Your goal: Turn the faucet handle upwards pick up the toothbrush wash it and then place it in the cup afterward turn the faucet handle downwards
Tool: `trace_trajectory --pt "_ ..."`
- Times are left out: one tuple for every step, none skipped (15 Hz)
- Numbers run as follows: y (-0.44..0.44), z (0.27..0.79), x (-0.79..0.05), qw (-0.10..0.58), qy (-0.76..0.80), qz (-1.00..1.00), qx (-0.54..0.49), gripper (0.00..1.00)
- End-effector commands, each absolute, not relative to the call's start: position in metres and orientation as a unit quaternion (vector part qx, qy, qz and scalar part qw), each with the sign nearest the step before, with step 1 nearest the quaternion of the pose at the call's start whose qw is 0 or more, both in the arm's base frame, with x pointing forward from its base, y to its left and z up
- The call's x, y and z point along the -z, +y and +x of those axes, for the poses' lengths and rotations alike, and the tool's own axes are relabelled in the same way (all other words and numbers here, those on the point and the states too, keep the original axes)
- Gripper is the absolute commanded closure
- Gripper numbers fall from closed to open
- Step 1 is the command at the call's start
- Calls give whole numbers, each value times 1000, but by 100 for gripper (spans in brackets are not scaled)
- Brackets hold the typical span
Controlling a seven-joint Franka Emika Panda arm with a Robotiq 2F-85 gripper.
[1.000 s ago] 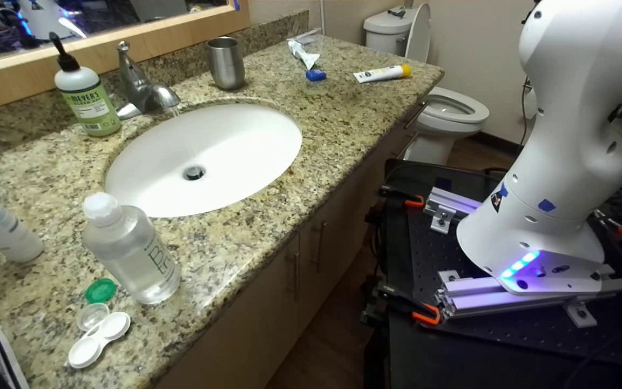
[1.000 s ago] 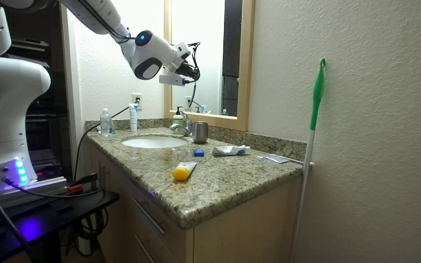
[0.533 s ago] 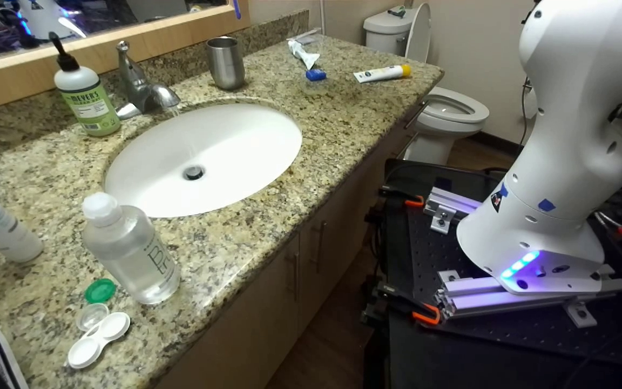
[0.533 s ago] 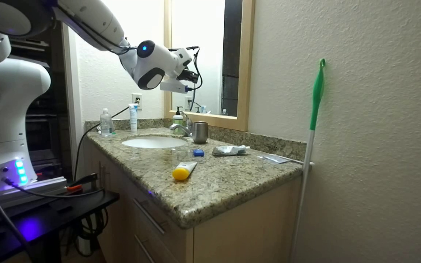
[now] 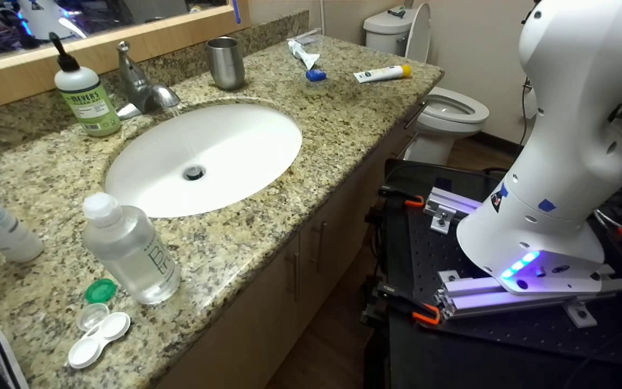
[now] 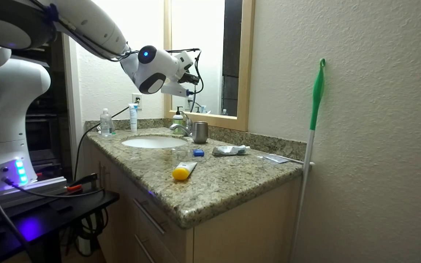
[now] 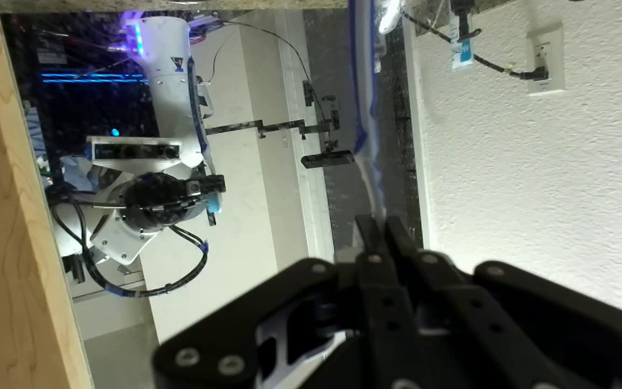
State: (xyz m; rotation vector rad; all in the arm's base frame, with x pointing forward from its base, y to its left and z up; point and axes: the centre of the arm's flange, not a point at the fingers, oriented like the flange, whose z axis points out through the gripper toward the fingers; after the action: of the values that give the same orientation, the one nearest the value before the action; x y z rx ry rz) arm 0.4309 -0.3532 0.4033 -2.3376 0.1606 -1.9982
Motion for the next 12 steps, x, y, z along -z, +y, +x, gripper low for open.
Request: trace_trajectory --pt "-362 443 -381 26 48 -752 657 99" --pt "-364 444 -377 26 48 -754 655 99" --pt "-364 444 -370 30 48 -753 655 99" --pt "-364 445 -365 31 46 -754 655 99" --pt "-362 445 -360 42 44 -752 657 99" --pt "-358 445 -357 49 44 -750 658 99" --pt "-354 446 -356 57 39 -746 663 99" --pt "-350 448 -356 64 35 -741 667 99" --pt "-345 450 -356 70 30 -736 673 99" --pt "-342 452 -356 74 25 -731 679 99" --pt "-339 454 -359 74 16 -725 685 99" --pt "-336 456 -362 73 6 -717 693 99"
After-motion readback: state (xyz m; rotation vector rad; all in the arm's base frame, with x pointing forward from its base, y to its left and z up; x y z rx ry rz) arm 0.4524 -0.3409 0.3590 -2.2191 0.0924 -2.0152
